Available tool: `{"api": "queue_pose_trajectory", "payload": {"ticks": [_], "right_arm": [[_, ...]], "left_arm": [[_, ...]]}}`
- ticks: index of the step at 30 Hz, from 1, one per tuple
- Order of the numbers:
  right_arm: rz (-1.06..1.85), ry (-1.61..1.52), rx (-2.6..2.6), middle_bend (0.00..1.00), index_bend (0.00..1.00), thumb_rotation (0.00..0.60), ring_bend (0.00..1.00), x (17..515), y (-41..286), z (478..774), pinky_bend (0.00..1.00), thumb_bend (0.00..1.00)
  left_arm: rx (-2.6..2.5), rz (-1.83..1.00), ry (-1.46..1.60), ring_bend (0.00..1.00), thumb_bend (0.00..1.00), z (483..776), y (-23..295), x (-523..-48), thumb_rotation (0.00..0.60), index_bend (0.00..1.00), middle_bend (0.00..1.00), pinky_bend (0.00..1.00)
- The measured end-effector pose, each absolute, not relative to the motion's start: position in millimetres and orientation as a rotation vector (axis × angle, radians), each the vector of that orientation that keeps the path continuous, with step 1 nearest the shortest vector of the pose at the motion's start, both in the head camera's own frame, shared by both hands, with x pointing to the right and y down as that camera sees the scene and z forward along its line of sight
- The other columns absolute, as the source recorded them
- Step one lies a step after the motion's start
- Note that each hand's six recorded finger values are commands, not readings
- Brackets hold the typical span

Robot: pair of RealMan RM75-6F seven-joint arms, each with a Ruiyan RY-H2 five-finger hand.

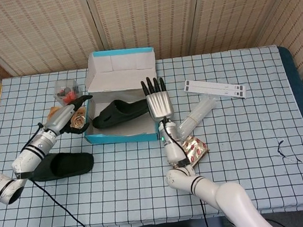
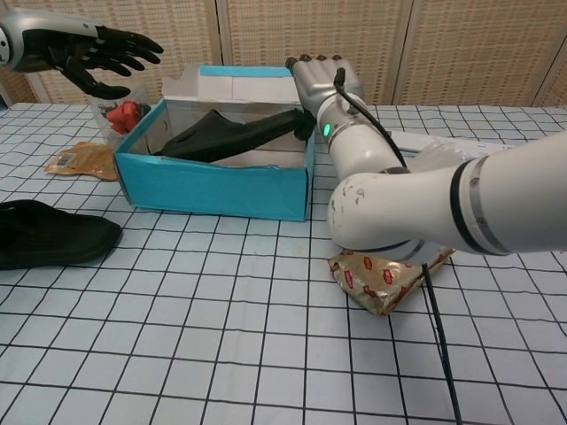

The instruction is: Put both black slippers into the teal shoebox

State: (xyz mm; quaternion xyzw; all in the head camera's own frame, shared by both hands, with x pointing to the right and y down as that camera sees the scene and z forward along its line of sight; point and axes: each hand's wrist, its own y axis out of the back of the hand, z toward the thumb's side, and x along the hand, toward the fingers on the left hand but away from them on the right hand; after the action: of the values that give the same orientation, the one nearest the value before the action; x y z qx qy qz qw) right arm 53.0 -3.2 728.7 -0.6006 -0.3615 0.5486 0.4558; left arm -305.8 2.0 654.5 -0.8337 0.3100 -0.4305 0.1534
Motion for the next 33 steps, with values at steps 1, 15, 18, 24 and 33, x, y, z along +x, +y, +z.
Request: {"api": "queue_pose_trajectory", "payload": {"ticks": [1, 15, 18, 24, 33], "right_arm": [[1.351, -0.88, -1.479, 0.0, 0.0, 0.6, 0.0, 55.2, -3.3, 728.3, 0.0, 0.15], [1.249, -0.677, -1.432, 0.0, 0.0, 0.6, 0.0, 91.8, -5.0, 649.2, 0.0, 0.15], [1.265, -0.62, -1.368, 0.0, 0.0, 0.6, 0.0, 115.4, -8.0, 626.1, 0.0, 0.15], [1.315, -0.578, -1.325, 0.0, 0.0, 0.6, 0.0, 149.5, -0.1, 609.0, 0.0, 0.14], [1.181, -0.66, -1.433, 0.0, 0.0, 0.6, 0.0, 202.1, 79.1, 578.9, 0.0, 0.14]], "left_arm": [[-2.39, -1.236, 0.887, 0.0, 0.45, 654.3, 2.8, -306.2, 0.6, 0.0, 0.0, 0.02], [-2.395, -1.253, 0.879, 0.0, 0.46, 651.9, 6.7, -303.9, 0.6, 0.0, 0.0, 0.02], [-2.396, -1.261, 0.879, 0.0, 0.46, 651.3, 8.0, -304.5, 0.6, 0.0, 0.0, 0.02], [-2.402, -1.258, 0.884, 0.0, 0.46, 648.9, 9.3, -304.3, 0.6, 0.0, 0.0, 0.02], [-2.365, -1.161, 0.864, 0.0, 0.42, 620.7, 63.2, -328.1, 0.6, 0.0, 0.0, 0.03]]}}
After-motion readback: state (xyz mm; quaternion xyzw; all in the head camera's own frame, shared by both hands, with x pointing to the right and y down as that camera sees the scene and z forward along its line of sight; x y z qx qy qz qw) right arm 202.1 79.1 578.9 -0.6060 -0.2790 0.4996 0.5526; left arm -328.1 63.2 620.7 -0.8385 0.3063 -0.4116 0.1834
